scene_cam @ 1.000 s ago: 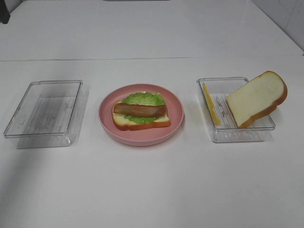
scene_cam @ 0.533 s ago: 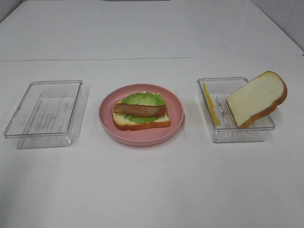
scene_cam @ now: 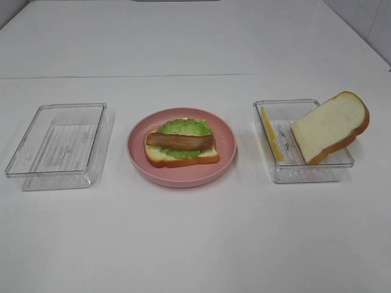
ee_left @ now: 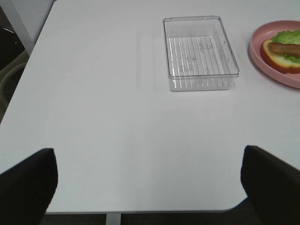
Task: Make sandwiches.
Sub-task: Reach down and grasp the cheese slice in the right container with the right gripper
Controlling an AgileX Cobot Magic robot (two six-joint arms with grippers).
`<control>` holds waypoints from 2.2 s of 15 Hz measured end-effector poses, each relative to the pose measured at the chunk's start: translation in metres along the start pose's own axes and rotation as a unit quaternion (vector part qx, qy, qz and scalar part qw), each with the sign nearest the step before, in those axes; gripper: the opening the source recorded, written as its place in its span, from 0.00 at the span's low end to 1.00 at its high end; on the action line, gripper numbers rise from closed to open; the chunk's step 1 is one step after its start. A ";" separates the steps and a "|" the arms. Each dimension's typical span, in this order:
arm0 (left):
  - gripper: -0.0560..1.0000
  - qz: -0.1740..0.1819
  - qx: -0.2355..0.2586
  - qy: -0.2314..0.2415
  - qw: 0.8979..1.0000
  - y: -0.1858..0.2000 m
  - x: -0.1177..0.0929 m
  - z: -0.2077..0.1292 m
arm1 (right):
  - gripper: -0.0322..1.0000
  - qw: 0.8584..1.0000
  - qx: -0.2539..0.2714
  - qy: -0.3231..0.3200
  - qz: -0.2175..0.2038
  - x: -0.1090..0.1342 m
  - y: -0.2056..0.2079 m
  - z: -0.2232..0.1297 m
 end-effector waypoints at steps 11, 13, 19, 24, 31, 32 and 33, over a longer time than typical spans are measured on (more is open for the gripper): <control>0.98 -0.015 -0.031 0.015 0.999 -0.018 -0.005 0.006 | 0.80 1.000 0.028 -0.002 0.003 -0.002 0.003 0.016; 0.98 -0.016 -0.031 0.015 0.999 -0.018 -0.006 0.006 | 0.80 0.997 0.078 -0.006 0.011 -0.006 0.002 0.048; 0.98 -0.016 -0.031 0.015 0.999 -0.018 -0.006 0.006 | 0.80 0.981 0.186 -0.030 0.044 -0.015 -0.063 0.143; 0.98 -0.016 -0.031 0.015 0.999 -0.018 -0.006 0.006 | 0.79 0.957 0.247 -0.074 0.136 0.004 -0.157 0.199; 0.98 -0.016 -0.031 0.014 0.999 -0.018 -0.006 0.006 | 0.79 0.916 0.348 -0.037 0.196 0.074 -0.294 0.175; 0.98 -0.016 -0.031 0.014 0.999 -0.018 -0.006 0.006 | 0.79 0.914 0.353 -0.036 0.197 0.076 -0.300 0.172; 0.98 -0.016 -0.031 0.014 0.999 -0.018 -0.006 0.006 | 0.79 0.910 0.363 -0.035 0.196 0.079 -0.311 0.164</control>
Point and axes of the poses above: a point on each arm's last joint axis where the gripper is mounted, y pointing back along that axis away from the gripper, x along the wrist's bending axis when the last joint is at zero, z = x × y, the point moved 10 cm from there along -y, pointing out along that axis toward the gripper, and after that the axes turned 4 degrees about y, right-handed, at the moved point
